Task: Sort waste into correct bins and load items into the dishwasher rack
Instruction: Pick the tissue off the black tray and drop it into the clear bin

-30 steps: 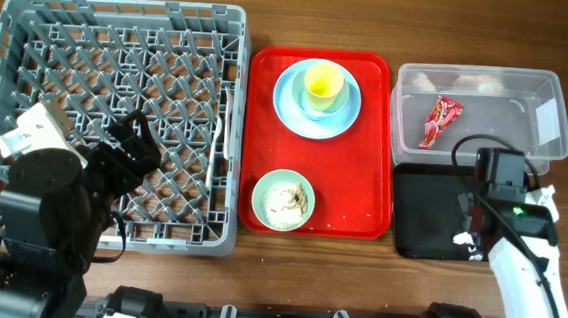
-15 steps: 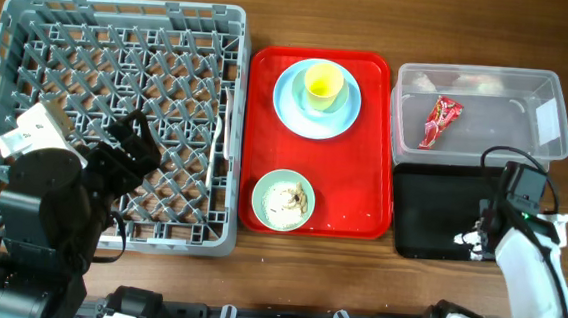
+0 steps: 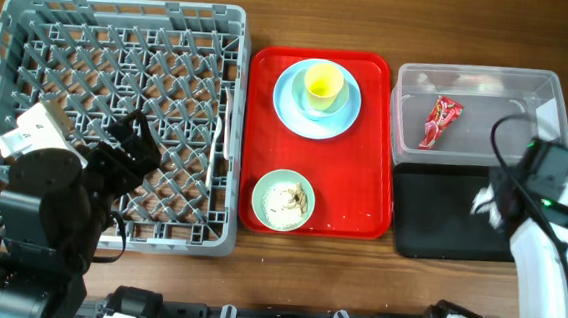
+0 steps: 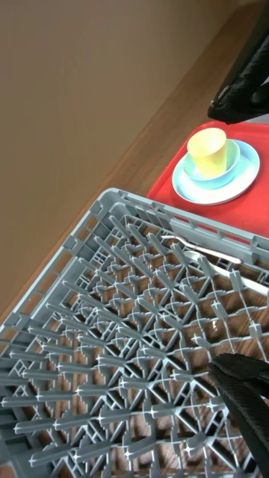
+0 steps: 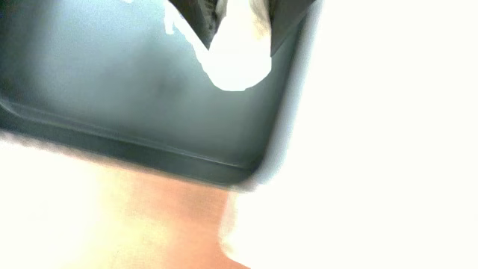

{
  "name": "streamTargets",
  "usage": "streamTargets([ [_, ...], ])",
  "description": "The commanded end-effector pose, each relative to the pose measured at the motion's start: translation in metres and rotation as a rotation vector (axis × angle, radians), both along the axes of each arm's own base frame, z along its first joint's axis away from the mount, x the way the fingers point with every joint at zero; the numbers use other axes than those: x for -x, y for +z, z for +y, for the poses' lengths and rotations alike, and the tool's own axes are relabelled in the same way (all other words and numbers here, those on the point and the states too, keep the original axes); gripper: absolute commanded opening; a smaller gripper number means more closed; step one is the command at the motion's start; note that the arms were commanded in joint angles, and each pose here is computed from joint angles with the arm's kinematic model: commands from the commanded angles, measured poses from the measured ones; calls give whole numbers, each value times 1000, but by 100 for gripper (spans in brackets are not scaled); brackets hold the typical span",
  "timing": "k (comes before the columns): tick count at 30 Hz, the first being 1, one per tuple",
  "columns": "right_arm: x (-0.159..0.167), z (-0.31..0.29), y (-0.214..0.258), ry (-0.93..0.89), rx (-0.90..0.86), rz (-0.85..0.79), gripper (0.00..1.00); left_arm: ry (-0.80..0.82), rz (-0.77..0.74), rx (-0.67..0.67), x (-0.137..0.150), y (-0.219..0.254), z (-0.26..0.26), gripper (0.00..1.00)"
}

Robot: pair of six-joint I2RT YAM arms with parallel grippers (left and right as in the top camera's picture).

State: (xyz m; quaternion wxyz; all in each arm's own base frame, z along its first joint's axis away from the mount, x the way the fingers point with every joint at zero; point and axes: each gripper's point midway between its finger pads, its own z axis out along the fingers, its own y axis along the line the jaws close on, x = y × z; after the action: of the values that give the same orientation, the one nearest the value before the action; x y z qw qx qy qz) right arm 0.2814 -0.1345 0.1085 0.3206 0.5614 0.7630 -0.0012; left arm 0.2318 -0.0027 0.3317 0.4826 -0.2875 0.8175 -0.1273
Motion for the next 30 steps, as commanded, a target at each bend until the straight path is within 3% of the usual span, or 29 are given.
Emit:
streamTargets([
  [1, -35, 19, 63, 271, 82, -192, 4, 17, -12, 7, 0, 4, 3, 100],
  [7, -77, 28, 58, 366, 28, -294, 5, 17, -12, 7, 0, 4, 3, 100],
  [10, -95, 28, 32, 387, -7, -275, 15, 17, -12, 7, 0, 4, 3, 100],
  [11, -99, 29, 22, 411, -14, -262, 25, 17, -12, 7, 0, 4, 3, 100],
  [12, -103, 32, 17, 450, -12, -258, 44, 17, -12, 7, 0, 4, 3, 100],
  [14, -108, 36, 18, 517, 16, -265, 100, 17, -12, 6, 0, 4, 3, 100],
  [16, -111, 38, 36, 541, 31, -300, 100, 17, -12, 7, 0, 4, 3, 100],
  [18, -116, 52, 83, 610, 31, -399, 100, 17, -12, 7, 0, 4, 3, 100],
  [21, -100, 68, 135, 722, 93, -431, 100, 17, -12, 7, 0, 4, 3, 100],
  [23, -76, 87, 155, 854, 134, -415, 100, 17, -12, 7, 0, 4, 3, 100],
  [27, -8, 116, 166, 881, 79, -359, 100, 17, -12, 7, 0, 4, 3, 100],
  [30, 41, 133, 189, 952, 215, -396, 100, 17, -12, 7, 0, 4, 3, 100],
])
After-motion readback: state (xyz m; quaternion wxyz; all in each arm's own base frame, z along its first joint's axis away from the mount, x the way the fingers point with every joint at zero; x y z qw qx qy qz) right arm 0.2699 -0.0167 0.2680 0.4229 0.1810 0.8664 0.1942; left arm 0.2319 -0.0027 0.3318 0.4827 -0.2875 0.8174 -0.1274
